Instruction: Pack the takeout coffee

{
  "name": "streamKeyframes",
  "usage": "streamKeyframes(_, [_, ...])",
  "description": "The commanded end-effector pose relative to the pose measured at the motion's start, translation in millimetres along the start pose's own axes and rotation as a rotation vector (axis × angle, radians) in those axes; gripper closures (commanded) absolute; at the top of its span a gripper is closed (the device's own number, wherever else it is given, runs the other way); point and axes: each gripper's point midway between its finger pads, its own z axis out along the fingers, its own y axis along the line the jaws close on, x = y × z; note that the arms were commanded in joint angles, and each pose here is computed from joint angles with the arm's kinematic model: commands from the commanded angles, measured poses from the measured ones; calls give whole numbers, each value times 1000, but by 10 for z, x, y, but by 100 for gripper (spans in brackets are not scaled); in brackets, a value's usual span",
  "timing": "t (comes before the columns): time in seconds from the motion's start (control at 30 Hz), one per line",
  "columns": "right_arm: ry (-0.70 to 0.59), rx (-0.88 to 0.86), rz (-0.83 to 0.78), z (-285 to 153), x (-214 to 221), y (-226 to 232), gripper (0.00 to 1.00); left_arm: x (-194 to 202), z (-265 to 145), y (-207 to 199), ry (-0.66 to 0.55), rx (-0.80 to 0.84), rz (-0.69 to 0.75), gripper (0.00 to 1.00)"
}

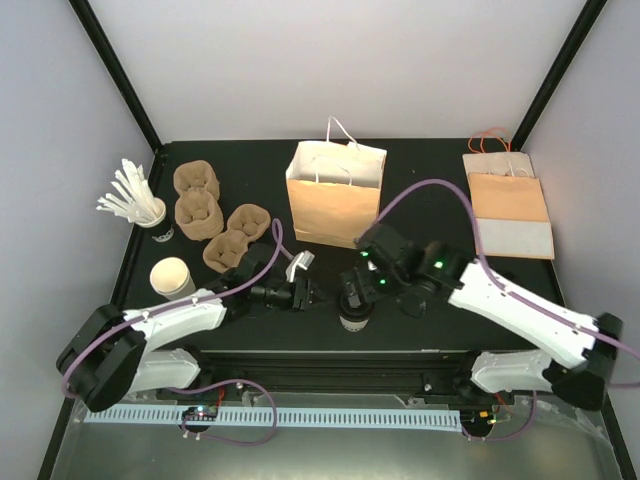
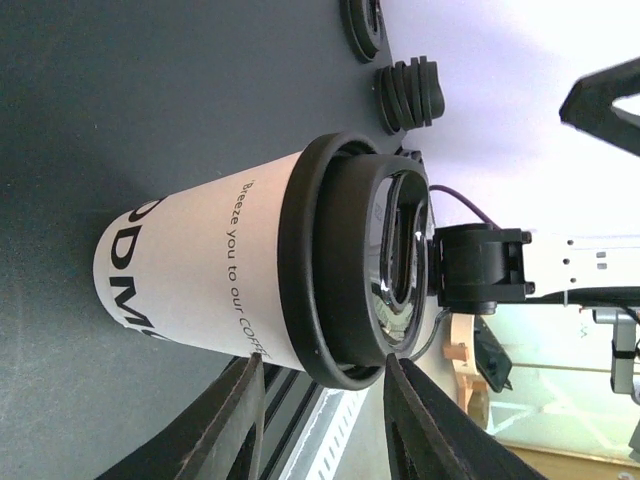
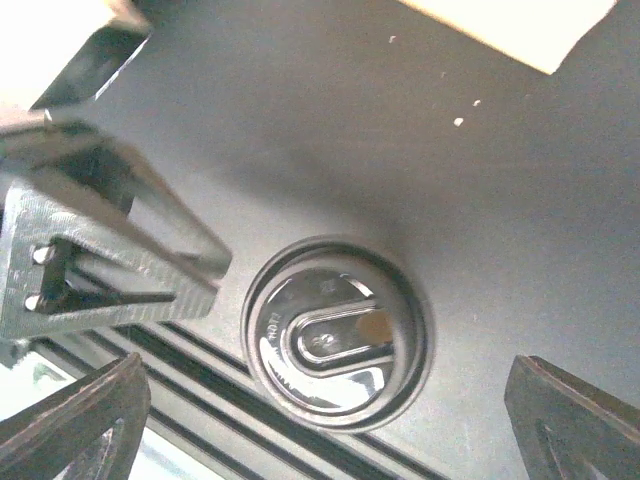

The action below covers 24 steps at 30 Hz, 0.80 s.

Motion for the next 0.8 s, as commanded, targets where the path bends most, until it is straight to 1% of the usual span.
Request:
streamKeyframes(0.0, [-151,-157,121,-158,-187,-93,0,-110,-104,-172,-40,10,66,65])
streamKeyframes(0.03, [-161,-185,134,-120,-141,-141,2,-101,-119,-204,-39,21,68,65])
streamKeyframes(0.1, [-229,-254,138,-149,-123,-177,5,-82,-135,-241,-39,42,68,65])
streamKeyframes(0.17, [-262,-302,184,-119,-34,-275,7,-63,-135,-239,-36,52,60,65])
streamKeyframes(0.3, [-183,-486,340,113,175,-460,28,-36,-100,-182,-26,59,39,67])
streamKeyframes(0.37, [-177,-527,344,163,251,-441,37,-30,-75,-168,-20,70,30,67])
streamKeyframes(0.5, [-169,-545,348,269,339,-448,51,-30,-27,-135,-8,82,17,68])
streamKeyframes(0.6, [-156,-565,347,332,372,-438,56,-37,-2,-122,-3,89,12,69])
streamKeyframes(0.77, [-146,-564,345,401,367,-453,57,-38,28,-96,6,86,3,73])
